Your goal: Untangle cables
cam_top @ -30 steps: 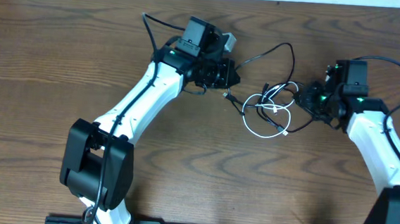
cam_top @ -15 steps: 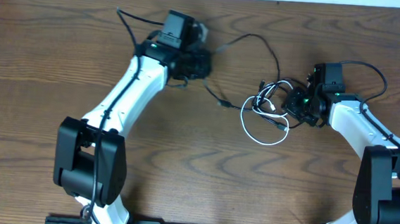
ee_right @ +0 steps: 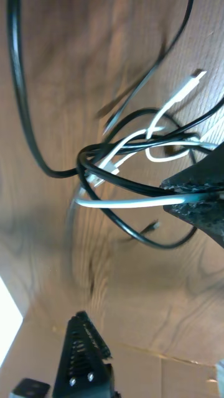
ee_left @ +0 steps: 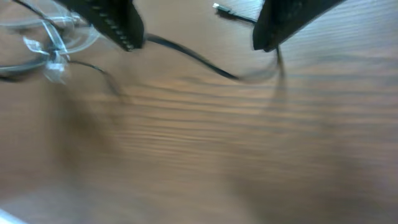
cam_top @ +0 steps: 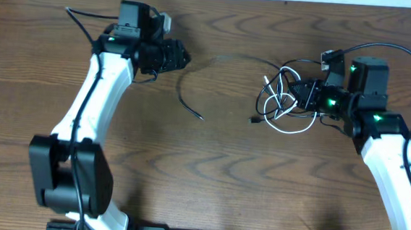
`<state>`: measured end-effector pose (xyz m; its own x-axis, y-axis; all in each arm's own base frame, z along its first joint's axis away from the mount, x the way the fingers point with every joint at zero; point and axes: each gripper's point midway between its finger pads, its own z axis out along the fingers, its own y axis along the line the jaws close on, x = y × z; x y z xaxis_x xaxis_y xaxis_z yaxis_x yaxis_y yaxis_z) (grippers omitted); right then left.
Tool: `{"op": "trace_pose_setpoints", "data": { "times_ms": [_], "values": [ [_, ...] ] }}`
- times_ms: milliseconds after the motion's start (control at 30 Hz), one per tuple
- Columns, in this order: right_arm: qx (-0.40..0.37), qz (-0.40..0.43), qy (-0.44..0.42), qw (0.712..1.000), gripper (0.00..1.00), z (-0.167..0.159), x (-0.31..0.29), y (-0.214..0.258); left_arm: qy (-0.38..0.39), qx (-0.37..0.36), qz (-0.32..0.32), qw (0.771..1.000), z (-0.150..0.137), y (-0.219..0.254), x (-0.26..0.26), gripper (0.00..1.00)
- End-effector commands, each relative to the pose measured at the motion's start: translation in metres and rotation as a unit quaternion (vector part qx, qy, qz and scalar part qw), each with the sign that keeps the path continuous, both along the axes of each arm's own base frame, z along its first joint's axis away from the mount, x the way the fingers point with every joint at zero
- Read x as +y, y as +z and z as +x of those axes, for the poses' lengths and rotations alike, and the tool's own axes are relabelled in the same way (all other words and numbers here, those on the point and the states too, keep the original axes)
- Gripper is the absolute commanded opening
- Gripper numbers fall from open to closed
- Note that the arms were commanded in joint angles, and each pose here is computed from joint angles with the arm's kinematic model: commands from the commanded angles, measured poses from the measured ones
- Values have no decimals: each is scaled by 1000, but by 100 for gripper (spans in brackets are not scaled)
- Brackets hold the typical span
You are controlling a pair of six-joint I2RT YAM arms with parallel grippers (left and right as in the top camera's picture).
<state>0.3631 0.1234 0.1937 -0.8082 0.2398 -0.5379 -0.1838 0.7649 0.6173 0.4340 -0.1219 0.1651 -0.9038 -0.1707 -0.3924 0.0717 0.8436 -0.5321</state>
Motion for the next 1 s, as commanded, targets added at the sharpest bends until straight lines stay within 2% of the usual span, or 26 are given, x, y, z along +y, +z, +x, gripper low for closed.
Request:
{"op": "trace_pose_setpoints", "data": {
  "times_ms": [0,67,100,267,467,633,767,967],
  "values": [
    [-43,10,35,998,1,-9,9,28,-140,-76,-109,981,-28,63,-45,72],
    [-40,10,35,999,1,-10,9,28,-168,-79,-139,973,-38,73,-58,81],
    [-37,9,34,999,1,-11,8,26,-178,-78,-150,969,-42,76,-63,81],
    [-22,10,36,999,1,-15,9,22,-220,-64,-156,961,-54,67,-94,81],
    [-14,16,42,999,1,-18,11,21,-251,-51,-103,961,-58,29,-135,81],
    [-12,16,42,999,1,-19,11,20,-292,-54,-103,949,-69,15,-172,78],
    [-9,16,42,999,1,-20,11,19,-278,-56,-44,958,-63,-8,-177,71],
    [-8,16,42,999,1,-20,11,19,-269,-34,-7,963,-63,-39,-184,46]
  ]
}}
